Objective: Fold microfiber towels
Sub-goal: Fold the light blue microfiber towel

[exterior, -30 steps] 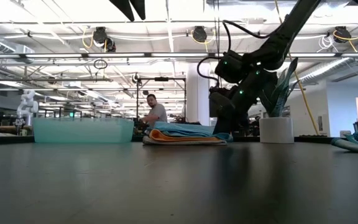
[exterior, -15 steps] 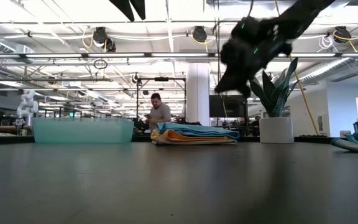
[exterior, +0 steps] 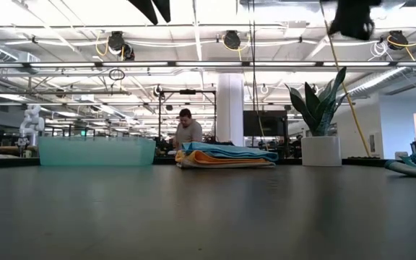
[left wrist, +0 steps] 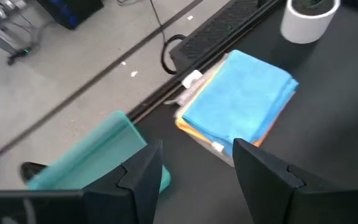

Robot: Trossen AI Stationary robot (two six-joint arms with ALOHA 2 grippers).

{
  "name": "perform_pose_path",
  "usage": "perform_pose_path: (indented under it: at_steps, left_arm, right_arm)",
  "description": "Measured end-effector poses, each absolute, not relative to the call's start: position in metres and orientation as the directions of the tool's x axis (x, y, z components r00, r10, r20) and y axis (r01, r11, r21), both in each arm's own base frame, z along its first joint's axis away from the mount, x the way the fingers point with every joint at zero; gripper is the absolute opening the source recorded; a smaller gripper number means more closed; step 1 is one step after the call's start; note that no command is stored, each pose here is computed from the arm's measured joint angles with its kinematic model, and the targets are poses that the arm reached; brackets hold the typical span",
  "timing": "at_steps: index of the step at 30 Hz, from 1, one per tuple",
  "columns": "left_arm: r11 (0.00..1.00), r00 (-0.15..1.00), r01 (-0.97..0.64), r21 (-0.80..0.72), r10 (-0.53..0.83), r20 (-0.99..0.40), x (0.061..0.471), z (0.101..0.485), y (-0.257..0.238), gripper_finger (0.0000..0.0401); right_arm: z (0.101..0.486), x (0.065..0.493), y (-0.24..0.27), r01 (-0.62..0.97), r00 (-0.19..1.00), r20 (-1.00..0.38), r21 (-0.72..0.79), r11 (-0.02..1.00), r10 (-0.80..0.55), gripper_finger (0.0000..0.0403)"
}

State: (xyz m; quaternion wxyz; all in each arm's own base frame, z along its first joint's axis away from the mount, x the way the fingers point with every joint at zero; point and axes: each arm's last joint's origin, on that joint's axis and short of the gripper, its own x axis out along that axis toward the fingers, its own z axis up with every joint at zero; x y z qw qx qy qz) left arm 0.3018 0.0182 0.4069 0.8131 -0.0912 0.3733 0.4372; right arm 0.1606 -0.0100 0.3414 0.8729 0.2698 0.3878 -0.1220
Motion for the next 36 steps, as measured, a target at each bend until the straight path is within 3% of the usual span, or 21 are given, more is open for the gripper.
perform_pose_path:
  at_steps: [5,8,23,31,36]
  left_arm:
    - [0.64,0.379,-0.759,0.121,0.586,-0.716,0.305,0.407,0.017,0.0198]
    - [0.647,0.405,-0.757,0.096,0.58,-0.707,0.307,0.408,0.016,0.0198]
    - [0.653,0.594,-0.746,-0.129,0.565,-0.573,0.328,0.424,0.016,0.0198]
    - [0.656,0.678,-0.715,-0.243,0.565,-0.471,0.337,0.435,0.016,0.0198]
    - [0.765,0.667,-0.644,-0.003,0.559,-0.493,0.336,0.433,0.016,0.0198]
  right_arm:
    - [0.375,0.168,-0.001,0.197,0.845,-0.535,0.341,0.919,0.017,0.0001]
    - [0.383,0.168,-0.001,0.143,0.888,-0.459,0.317,0.937,0.02,0.0]
    - [0.384,0.165,-0.001,0.148,0.892,-0.452,0.32,0.936,0.014,0.0]
    - [0.382,0.169,-0.001,0.095,0.884,-0.467,0.212,0.973,0.015,0.0]
    - [0.368,0.173,-0.001,0.079,0.857,-0.514,0.178,0.981,0.024,0.0]
